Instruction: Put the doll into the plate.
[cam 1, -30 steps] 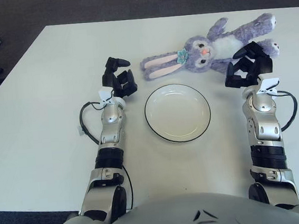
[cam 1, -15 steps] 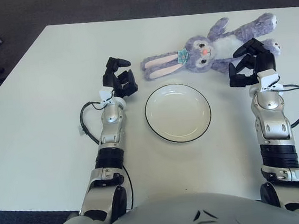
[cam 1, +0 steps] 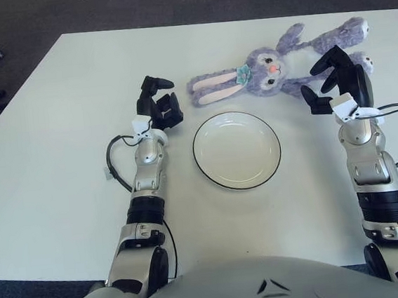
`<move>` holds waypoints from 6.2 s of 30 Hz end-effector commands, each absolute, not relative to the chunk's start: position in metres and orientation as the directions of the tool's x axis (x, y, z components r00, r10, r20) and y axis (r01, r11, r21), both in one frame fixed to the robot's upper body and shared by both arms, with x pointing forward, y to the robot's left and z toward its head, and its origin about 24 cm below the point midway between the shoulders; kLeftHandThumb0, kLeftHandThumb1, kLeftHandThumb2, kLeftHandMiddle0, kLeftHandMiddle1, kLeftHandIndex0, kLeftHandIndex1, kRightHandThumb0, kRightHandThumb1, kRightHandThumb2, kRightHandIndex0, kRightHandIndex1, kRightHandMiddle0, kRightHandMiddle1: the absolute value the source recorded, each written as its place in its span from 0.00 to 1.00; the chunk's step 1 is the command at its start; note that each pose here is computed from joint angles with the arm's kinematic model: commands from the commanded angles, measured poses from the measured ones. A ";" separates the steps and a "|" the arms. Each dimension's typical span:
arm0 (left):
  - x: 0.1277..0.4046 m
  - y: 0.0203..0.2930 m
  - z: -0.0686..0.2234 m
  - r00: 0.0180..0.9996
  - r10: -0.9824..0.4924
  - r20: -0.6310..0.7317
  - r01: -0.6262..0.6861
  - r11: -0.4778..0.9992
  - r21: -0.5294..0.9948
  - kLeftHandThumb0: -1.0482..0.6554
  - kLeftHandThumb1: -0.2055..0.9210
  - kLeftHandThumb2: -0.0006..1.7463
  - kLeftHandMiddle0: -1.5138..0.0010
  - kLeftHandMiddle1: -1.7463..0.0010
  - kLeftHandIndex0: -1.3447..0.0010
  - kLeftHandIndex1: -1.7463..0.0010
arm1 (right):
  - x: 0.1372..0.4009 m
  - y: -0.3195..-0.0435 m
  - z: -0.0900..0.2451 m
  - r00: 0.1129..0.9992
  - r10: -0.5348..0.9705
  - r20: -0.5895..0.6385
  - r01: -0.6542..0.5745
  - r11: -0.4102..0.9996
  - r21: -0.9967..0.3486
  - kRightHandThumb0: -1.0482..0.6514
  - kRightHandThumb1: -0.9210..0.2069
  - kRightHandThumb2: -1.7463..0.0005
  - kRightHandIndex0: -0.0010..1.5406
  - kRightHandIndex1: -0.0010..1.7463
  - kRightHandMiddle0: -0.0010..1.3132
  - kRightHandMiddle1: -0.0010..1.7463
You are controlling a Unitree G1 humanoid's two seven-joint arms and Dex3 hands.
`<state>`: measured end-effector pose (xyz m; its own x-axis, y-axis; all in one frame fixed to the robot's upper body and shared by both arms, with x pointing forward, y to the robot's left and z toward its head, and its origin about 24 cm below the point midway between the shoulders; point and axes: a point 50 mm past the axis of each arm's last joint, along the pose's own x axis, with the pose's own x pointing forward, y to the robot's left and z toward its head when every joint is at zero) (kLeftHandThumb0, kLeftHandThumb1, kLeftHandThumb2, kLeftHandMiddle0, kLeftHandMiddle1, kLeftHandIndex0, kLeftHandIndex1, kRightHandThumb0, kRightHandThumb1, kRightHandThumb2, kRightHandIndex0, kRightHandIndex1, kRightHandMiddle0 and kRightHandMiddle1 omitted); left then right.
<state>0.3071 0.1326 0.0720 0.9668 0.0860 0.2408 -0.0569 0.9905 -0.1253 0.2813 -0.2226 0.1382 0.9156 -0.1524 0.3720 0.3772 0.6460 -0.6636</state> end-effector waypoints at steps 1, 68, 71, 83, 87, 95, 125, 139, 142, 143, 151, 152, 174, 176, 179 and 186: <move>0.296 0.137 0.047 0.984 0.094 0.154 -0.076 0.990 -0.117 0.37 0.62 0.62 0.33 0.00 0.65 0.00 | 0.285 -0.224 0.143 0.897 -0.108 0.429 0.414 0.547 -0.728 0.61 0.36 0.41 0.34 0.91 0.22 1.00; 0.293 0.133 0.041 0.988 0.055 0.144 -0.040 0.994 -0.101 0.36 0.62 0.63 0.30 0.00 0.64 0.00 | 0.327 -0.238 0.198 0.956 0.244 0.162 0.254 -0.413 -0.874 0.16 0.35 0.61 0.03 0.14 0.00 0.32; 0.293 0.133 0.041 0.988 0.055 0.143 -0.040 0.994 -0.101 0.36 0.61 0.63 0.30 0.00 0.64 0.00 | 0.325 -0.238 0.199 0.955 0.252 0.159 0.255 -0.417 -0.872 0.16 0.35 0.61 0.04 0.13 0.00 0.30; 0.294 0.132 0.039 0.989 0.044 0.140 -0.029 0.993 -0.111 0.36 0.61 0.63 0.30 0.00 0.64 0.00 | 0.321 -0.232 0.205 0.951 0.269 0.152 0.264 -0.454 -0.851 0.16 0.37 0.60 0.04 0.10 0.00 0.25; 0.294 0.132 0.039 0.989 0.040 0.142 -0.023 0.993 -0.118 0.36 0.62 0.63 0.30 0.00 0.64 0.00 | 0.319 -0.230 0.206 0.948 0.282 0.148 0.270 -0.462 -0.845 0.17 0.37 0.60 0.04 0.09 0.00 0.24; 0.294 0.131 0.038 0.989 0.029 0.143 -0.009 0.991 -0.135 0.37 0.62 0.63 0.30 0.00 0.65 0.00 | 0.314 -0.227 0.211 0.939 0.310 0.147 0.284 -0.461 -0.841 0.20 0.43 0.56 0.07 0.08 0.00 0.24; 0.295 0.126 0.035 0.987 0.025 0.162 -0.001 0.990 -0.144 0.37 0.63 0.62 0.31 0.00 0.65 0.00 | 0.324 -0.221 0.202 0.975 0.220 -0.010 0.098 -0.478 -0.873 0.19 0.44 0.55 0.04 0.03 0.00 0.29; 0.296 0.125 0.035 0.986 0.032 0.167 -0.009 0.991 -0.136 0.37 0.64 0.61 0.29 0.00 0.66 0.00 | 0.339 -0.229 0.194 0.989 0.145 -0.030 0.041 -0.463 -0.885 0.15 0.33 0.60 0.00 0.00 0.00 0.17; 0.296 0.126 0.035 0.985 0.032 0.170 -0.009 0.991 -0.134 0.37 0.64 0.61 0.29 0.00 0.66 0.00 | 0.340 -0.229 0.194 0.990 0.135 -0.035 0.033 -0.469 -0.882 0.13 0.28 0.64 0.00 0.00 0.00 0.13; 0.296 0.126 0.035 0.985 0.032 0.171 -0.009 0.991 -0.133 0.37 0.64 0.61 0.29 0.00 0.66 0.00 | 0.340 -0.230 0.193 0.991 0.131 -0.036 0.030 -0.470 -0.882 0.12 0.28 0.64 0.00 0.00 0.00 0.13; 0.296 0.127 0.035 0.984 0.032 0.174 -0.010 0.992 -0.127 0.37 0.65 0.60 0.30 0.00 0.66 0.00 | 0.349 -0.236 0.186 0.997 0.072 -0.037 0.001 -0.473 -0.881 0.09 0.17 0.72 0.00 0.00 0.00 0.08; 0.296 0.128 0.035 0.984 0.033 0.174 -0.010 0.992 -0.127 0.37 0.65 0.60 0.30 0.00 0.66 0.00 | 0.350 -0.236 0.185 0.997 0.064 -0.036 -0.002 -0.471 -0.882 0.08 0.16 0.72 0.00 0.00 0.00 0.08; 0.298 0.137 0.036 0.987 0.043 0.158 -0.026 0.994 -0.109 0.37 0.64 0.62 0.33 0.00 0.66 0.00 | 0.367 -0.241 0.180 0.997 -0.067 -0.040 -0.068 -0.492 -0.868 0.08 0.04 0.82 0.00 0.00 0.00 0.10; 0.299 0.138 0.035 0.987 0.047 0.157 -0.031 0.994 -0.106 0.37 0.64 0.61 0.34 0.00 0.66 0.00 | 0.369 -0.241 0.178 0.997 -0.071 -0.042 -0.071 -0.487 -0.871 0.09 0.04 0.82 0.00 0.00 0.00 0.10; 0.299 0.139 0.035 0.986 0.052 0.156 -0.036 0.994 -0.103 0.37 0.65 0.61 0.34 0.00 0.66 0.00 | 0.370 -0.242 0.175 0.996 -0.075 -0.044 -0.075 -0.482 -0.873 0.09 0.05 0.82 0.00 0.00 0.00 0.10; 0.299 0.139 0.036 0.986 0.063 0.154 -0.047 0.993 -0.106 0.37 0.64 0.61 0.33 0.00 0.66 0.00 | 0.375 -0.245 0.169 0.992 -0.103 -0.066 -0.106 -0.454 -0.885 0.11 0.06 0.82 0.00 0.00 0.00 0.07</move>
<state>0.3120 0.1300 0.0655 0.9625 0.0297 0.2695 0.0021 0.9932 -0.1168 0.3714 -0.2465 0.1669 0.9926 -0.0958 -0.0742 -0.1111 -0.4747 -0.8731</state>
